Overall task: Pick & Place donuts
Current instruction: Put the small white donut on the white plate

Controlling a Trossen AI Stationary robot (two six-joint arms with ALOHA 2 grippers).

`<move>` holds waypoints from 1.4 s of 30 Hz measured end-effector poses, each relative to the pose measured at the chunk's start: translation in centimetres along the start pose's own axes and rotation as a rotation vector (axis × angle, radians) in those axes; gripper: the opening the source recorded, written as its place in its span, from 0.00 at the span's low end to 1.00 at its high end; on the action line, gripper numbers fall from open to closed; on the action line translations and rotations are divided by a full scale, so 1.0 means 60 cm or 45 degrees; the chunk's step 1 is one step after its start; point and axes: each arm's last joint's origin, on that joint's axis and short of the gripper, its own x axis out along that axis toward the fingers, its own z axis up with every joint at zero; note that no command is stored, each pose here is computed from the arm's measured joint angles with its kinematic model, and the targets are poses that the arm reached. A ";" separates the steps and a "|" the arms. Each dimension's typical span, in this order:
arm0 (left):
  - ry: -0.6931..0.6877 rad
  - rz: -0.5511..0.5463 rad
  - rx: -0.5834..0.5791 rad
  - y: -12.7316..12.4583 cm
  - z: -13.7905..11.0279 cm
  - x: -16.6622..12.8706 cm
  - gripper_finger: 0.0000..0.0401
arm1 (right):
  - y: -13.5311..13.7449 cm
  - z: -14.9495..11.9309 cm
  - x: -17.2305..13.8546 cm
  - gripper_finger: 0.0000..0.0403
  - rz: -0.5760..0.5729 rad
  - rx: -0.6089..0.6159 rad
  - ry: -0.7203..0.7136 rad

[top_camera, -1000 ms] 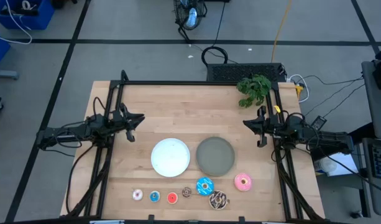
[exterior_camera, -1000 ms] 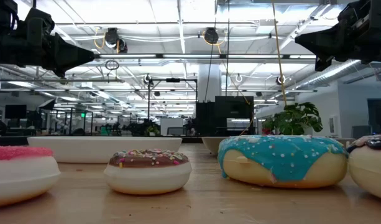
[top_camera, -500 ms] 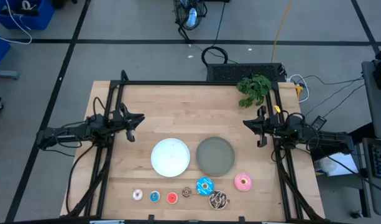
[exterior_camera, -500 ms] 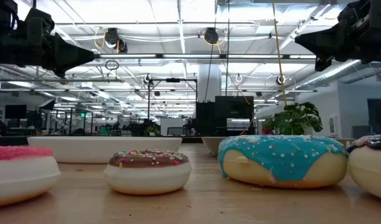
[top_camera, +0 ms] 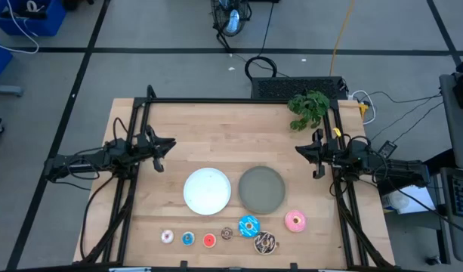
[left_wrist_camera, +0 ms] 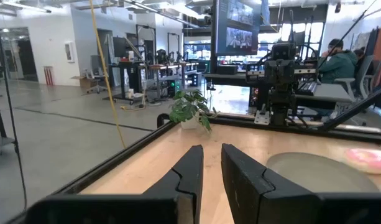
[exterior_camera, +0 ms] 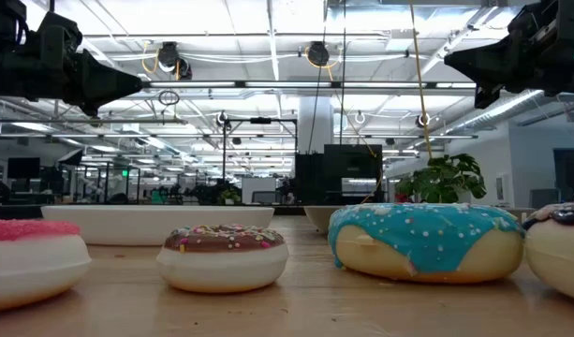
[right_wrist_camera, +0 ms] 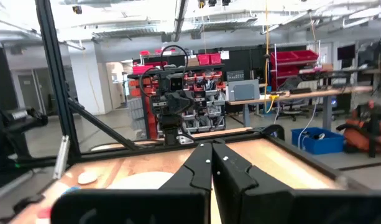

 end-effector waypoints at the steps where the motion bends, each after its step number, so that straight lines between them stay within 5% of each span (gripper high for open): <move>1: 0.000 0.000 -0.034 0.000 0.000 0.000 0.16 | 0.000 0.000 0.000 0.00 0.000 0.017 0.001; 5: -0.001 -0.001 -0.174 0.000 0.000 0.000 0.16 | 0.000 0.000 0.000 0.00 -0.001 0.035 0.000; 25: 0.002 -0.065 -0.411 -0.002 0.001 0.000 0.16 | 0.000 0.000 0.000 0.00 0.001 0.024 -0.001; 28: -0.016 -0.249 -0.412 -0.010 0.009 0.000 0.16 | 0.000 0.000 0.000 0.00 -0.003 0.003 -0.002; 32: 0.031 -0.477 -0.343 -0.025 0.045 0.001 0.16 | 0.000 0.000 0.000 0.00 -0.002 -0.089 -0.003; 42: 0.567 -0.237 -0.019 -0.071 0.200 0.053 0.16 | 0.000 0.000 0.000 0.00 0.003 -0.135 -0.002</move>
